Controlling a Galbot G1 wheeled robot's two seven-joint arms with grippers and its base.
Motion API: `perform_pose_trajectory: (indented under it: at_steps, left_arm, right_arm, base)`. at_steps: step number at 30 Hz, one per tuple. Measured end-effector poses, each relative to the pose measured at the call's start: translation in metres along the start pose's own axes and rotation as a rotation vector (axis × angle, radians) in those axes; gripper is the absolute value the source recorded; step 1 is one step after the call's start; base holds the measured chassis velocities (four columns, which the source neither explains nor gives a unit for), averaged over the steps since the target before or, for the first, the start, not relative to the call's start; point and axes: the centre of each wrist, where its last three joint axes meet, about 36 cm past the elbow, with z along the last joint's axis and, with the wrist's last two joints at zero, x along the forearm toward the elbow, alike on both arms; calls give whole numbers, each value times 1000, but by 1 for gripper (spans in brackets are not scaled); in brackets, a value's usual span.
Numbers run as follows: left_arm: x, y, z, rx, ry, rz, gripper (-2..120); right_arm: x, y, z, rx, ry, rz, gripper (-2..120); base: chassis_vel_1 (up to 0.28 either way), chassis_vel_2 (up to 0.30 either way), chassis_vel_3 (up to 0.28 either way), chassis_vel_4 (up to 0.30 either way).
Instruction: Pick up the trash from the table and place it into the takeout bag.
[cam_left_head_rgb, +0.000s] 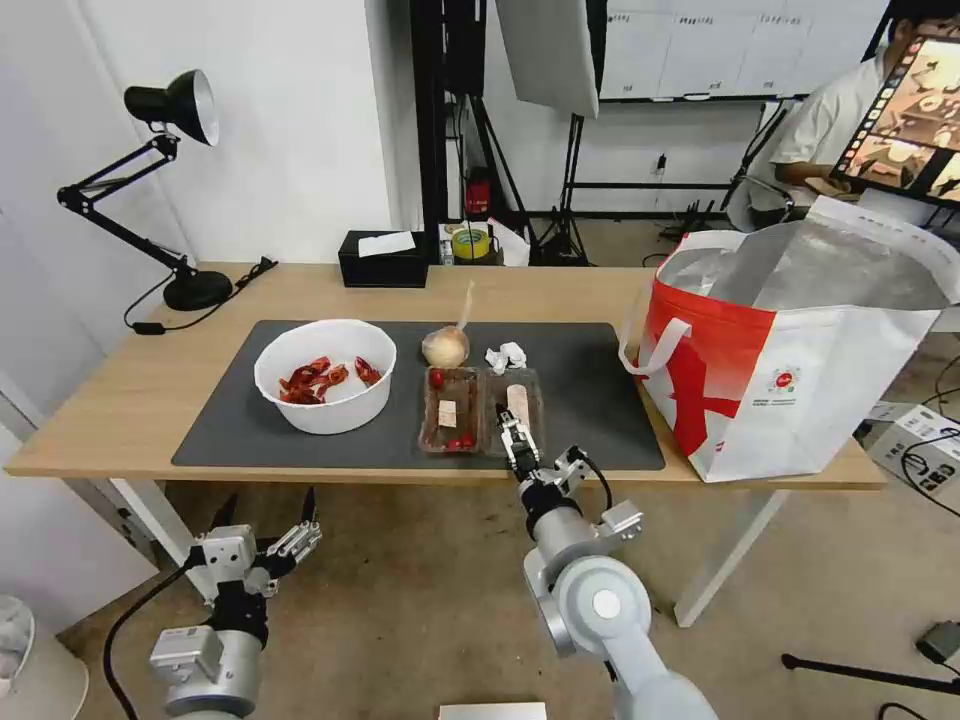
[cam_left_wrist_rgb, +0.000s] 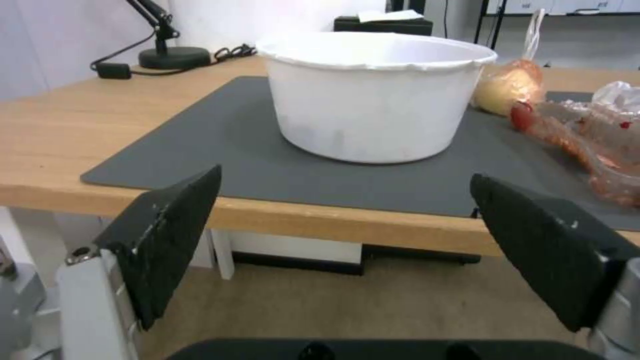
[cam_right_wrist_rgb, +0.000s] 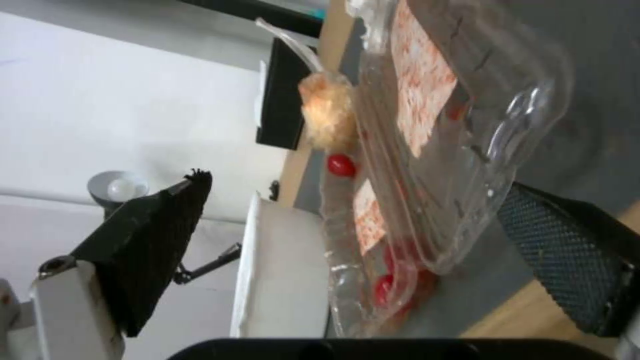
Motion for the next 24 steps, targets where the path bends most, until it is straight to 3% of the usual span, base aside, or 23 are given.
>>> perform_pose_trajectory:
  at_steps: [14, 24]
  left_arm:
    - [3, -2, 0, 0, -2, -2, 100]
    - [4, -2, -2, 2, -5, -3, 100]
  right_arm:
    - [-2, 3, -14, 169, -74, -79, 100]
    - [-7, 19, -20, 218, -52, -169, 100]
  base:
    - [0, 0, 0, 0]
    - [0, 0, 0, 0]
